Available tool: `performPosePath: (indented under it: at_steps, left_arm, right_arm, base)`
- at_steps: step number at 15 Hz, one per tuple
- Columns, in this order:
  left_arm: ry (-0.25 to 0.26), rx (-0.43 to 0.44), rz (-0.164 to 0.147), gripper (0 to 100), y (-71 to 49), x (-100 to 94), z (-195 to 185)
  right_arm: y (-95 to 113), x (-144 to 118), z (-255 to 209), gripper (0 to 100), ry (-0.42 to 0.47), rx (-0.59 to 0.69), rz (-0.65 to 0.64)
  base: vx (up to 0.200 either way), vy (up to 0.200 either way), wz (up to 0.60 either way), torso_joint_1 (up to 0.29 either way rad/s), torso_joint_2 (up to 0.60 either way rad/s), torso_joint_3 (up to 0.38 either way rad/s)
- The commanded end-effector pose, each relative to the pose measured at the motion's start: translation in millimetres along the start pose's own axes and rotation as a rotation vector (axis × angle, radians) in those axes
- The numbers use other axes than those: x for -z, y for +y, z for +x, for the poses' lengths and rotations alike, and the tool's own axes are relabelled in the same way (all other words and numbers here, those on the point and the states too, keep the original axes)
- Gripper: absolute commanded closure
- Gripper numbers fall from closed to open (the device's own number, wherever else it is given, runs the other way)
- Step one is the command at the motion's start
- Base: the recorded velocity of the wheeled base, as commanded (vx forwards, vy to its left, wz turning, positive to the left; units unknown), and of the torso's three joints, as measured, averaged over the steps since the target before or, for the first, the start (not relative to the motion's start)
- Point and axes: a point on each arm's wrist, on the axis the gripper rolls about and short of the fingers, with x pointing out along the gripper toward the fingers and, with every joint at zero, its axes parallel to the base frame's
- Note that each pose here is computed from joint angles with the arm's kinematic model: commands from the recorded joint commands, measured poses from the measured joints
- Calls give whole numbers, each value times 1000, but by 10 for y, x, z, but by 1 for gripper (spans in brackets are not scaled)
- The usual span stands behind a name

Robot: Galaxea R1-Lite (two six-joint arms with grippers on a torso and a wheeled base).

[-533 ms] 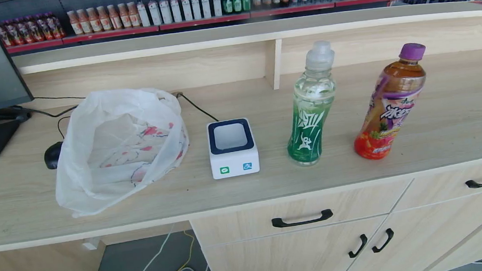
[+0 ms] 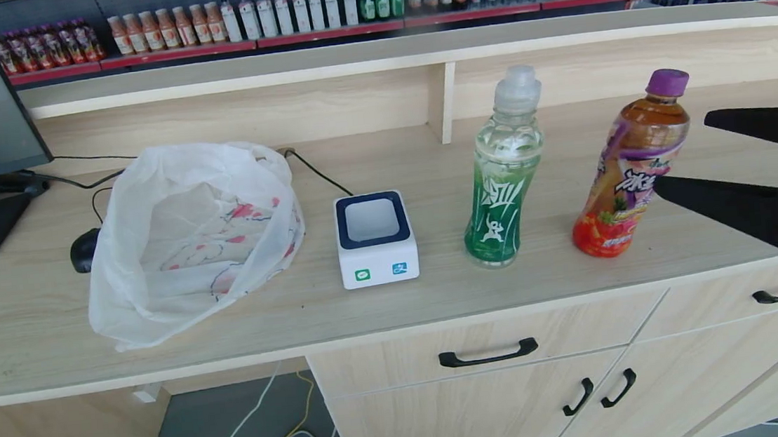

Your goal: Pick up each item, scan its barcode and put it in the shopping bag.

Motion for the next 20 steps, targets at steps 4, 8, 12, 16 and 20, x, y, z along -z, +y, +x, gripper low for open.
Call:
performPosePath:
  at_steps: [4,8,12,16,20]
  left_arm:
    - [0,1,0,0,0,0,0]
    - [0,-1,0,0,0,0,0]
    - [0,1,0,0,0,0,0]
    - [0,-1,0,0,0,0,0]
    - [0,-1,0,0,0,0,0]
  right_arm:
    - [250,15,403,0,82,50,4]
    - [235,58,586,0,48,200,4]
    - [281,257,719,0,21,301,11]
    - [387,371,851,0,-20,296,20]
    - [413,433,889,0,-16,293,19]
  base:
    - [0,0,0,0,0,0]
    - [0,0,0,0,0,0]
    - [0,0,0,0,0,0]
    - [0,0,0,0,0,0]
    - [0,0,0,0,0,0]
